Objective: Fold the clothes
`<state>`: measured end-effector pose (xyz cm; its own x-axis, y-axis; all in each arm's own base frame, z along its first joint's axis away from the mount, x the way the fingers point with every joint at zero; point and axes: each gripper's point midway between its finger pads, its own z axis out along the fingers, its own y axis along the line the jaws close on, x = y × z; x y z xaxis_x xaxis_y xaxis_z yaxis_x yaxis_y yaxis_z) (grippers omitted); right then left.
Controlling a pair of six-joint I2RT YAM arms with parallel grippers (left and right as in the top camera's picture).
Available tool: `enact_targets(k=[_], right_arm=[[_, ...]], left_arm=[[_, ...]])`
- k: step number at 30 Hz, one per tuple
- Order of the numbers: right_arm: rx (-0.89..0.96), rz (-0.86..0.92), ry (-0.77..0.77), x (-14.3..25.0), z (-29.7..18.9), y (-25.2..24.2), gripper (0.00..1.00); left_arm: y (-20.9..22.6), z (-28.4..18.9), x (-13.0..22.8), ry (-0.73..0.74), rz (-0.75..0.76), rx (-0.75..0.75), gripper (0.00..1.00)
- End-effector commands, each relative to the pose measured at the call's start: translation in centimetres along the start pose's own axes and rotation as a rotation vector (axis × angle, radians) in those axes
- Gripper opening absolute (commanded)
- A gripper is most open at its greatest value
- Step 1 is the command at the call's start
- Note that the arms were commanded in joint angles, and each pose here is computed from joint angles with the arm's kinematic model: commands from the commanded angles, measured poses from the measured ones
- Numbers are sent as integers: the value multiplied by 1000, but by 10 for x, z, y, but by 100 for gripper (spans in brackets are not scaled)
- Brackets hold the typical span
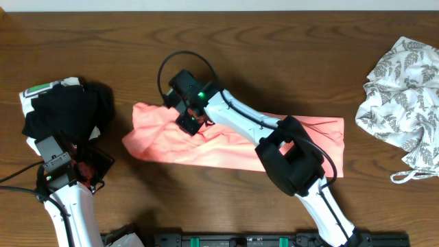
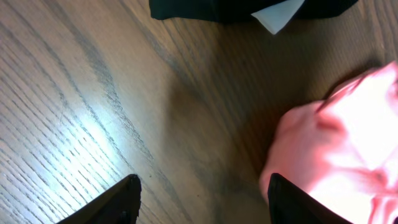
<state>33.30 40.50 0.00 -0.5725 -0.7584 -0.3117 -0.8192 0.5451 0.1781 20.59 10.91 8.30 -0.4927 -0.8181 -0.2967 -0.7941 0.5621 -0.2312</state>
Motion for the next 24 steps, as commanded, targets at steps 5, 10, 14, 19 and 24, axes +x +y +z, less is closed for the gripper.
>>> enact_targets(k=[5,10,14,19,24], right_arm=[[-118,15,219,62,38,38,40],[-109,24,211,59,33,32,36],[-38,34,120,32,-1,8,41],[76,58,-90,-16,-89,-29,55],[133,118,-226,-26,-166,-63,72]], left_arm=[[-1,-1,-1,1,-1,9,67],[-1,-1,-1,1,-1,9,67],[0,-1,1,9,-2,6,70],[-7,-1,9,47,35,49,74],[-19,5,23,130,34,124,77]])
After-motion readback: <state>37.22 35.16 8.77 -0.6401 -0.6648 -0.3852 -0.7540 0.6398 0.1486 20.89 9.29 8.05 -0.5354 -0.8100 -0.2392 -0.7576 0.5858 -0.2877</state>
